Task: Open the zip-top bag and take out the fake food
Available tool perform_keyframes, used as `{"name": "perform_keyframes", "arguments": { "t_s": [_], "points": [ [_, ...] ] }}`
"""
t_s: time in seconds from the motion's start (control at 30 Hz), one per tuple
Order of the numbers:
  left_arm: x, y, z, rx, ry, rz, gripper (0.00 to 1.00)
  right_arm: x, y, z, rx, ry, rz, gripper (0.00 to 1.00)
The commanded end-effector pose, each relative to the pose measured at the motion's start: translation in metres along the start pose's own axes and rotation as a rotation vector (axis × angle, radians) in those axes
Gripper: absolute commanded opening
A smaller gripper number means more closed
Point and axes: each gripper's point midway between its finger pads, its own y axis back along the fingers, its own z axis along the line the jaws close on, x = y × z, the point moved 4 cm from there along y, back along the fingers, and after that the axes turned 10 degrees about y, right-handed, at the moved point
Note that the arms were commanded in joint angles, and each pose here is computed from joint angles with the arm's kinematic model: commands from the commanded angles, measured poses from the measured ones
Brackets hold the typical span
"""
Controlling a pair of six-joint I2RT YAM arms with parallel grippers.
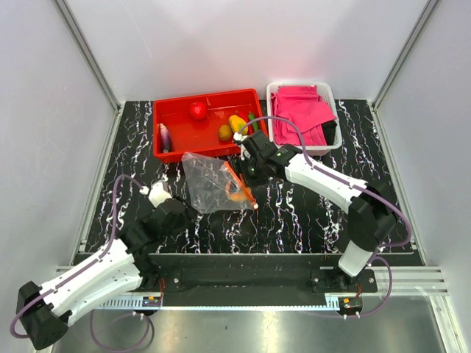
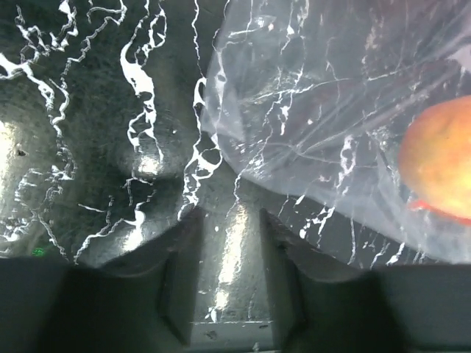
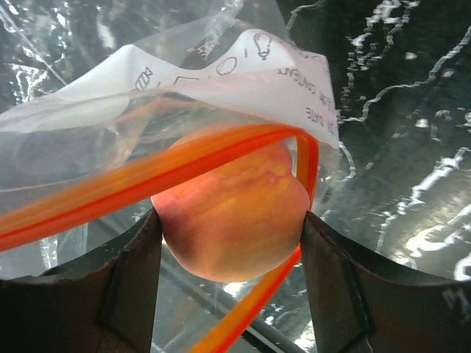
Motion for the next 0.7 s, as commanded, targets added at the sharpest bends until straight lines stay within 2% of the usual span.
{"name": "perform_keyframes", "arguments": {
  "t_s": [0.0,0.07,0.1,0.2,0.4,0.47,0.67],
  "points": [
    [-0.010,0.015,-0.014,0.108,0.012,-0.016,0.70,-0.007,0.016,-0.010,0.086,0.075,-0.025,0.00],
    [-0.011,0.025,-0.028,0.202,-0.032,0.013,0.93,-0.004,0.013,-0.006,0.046,0.086,-0.011,0.00],
    [-0.015,0.032,-0.035,0.247,-0.034,0.008,0.99,-0.002,0.013,0.003,-0.019,0.091,0.001,0.00],
    [-0.037,0.056,-0.056,0.314,-0.026,-0.020,0.99,0.001,0.012,0.017,-0.137,0.099,0.003,0.00],
    [-0.092,0.077,-0.079,0.251,0.044,-0.154,0.99,0.004,0.016,0.024,-0.193,0.100,-0.009,0.00],
    [-0.108,0.074,-0.084,0.210,0.035,-0.188,0.99,0.005,0.019,0.024,-0.194,0.111,-0.017,0.00],
    [-0.126,0.033,-0.087,0.068,-0.017,-0.094,0.99,0.000,0.027,0.028,-0.212,0.114,-0.043,0.00]
  ]
}}
